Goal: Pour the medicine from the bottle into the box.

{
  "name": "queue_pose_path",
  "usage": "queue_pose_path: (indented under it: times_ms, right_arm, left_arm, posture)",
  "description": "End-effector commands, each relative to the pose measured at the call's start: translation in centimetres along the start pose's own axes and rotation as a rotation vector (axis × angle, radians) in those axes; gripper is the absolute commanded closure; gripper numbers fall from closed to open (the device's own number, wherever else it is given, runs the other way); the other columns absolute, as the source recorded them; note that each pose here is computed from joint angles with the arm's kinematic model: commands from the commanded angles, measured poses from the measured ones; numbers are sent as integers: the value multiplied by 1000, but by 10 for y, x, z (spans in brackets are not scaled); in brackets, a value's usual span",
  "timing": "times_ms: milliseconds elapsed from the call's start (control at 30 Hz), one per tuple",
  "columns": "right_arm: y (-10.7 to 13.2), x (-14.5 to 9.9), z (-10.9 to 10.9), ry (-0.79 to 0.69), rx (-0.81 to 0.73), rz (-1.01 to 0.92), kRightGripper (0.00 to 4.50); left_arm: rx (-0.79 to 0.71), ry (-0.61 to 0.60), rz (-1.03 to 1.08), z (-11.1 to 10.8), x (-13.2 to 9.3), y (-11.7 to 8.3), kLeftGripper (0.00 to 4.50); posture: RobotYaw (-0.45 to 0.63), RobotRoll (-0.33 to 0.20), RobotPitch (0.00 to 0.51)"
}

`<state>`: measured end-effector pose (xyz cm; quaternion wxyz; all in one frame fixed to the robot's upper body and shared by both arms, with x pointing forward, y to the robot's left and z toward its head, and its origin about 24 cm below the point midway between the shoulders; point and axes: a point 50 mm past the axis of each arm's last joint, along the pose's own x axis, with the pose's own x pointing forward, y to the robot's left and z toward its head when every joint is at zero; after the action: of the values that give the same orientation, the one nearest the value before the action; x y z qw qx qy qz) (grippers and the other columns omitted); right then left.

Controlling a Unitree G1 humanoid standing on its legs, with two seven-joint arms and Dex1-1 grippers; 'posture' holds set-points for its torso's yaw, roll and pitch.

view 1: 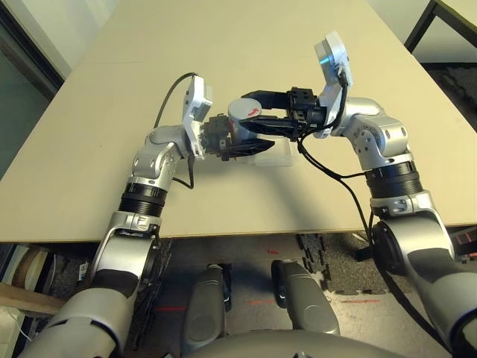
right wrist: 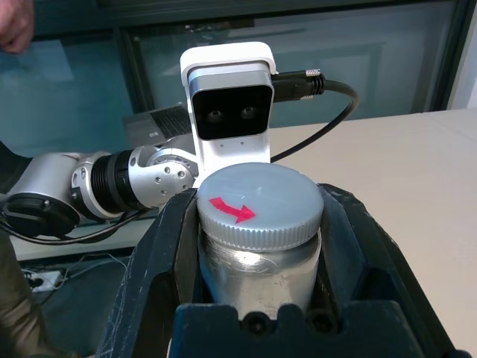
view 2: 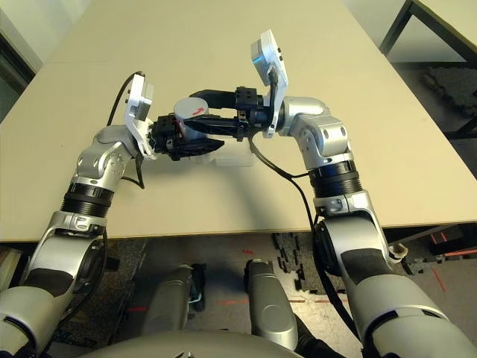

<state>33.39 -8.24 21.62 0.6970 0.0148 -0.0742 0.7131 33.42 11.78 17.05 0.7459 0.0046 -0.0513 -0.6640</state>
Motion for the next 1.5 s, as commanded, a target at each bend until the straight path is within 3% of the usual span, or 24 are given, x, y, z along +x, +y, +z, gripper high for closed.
queue_pose_path:
  times_ms: [33, 167, 700, 1067, 1500]
  right_arm:
    - [11, 28, 12, -73, -28, 218, 1183]
    - [0, 15, 1, -39, -11, 114, 4]
    - [-7, -15, -2, 1, -6, -6, 0]
    - [-2, -7, -1, -2, -15, -5, 0]
    - [-16, 5, -9, 37, -54, -85, 0]
  left_arm:
    - [-55, 52, 76, -13, -3, 4, 1653]
    - [-54, 54, 74, -13, -3, 3, 1653]
    - [-15, 59, 120, -15, -5, 11, 1653]
    - [8, 61, 115, -19, 1, 13, 1653]
    - [13, 64, 76, -18, 4, 6, 1653]
  posture:
    - [-176, 0, 147]
    - [-179, 0, 145]
    - [-189, 0, 133]
    - [-210, 0, 130]
    - [-185, 0, 133]
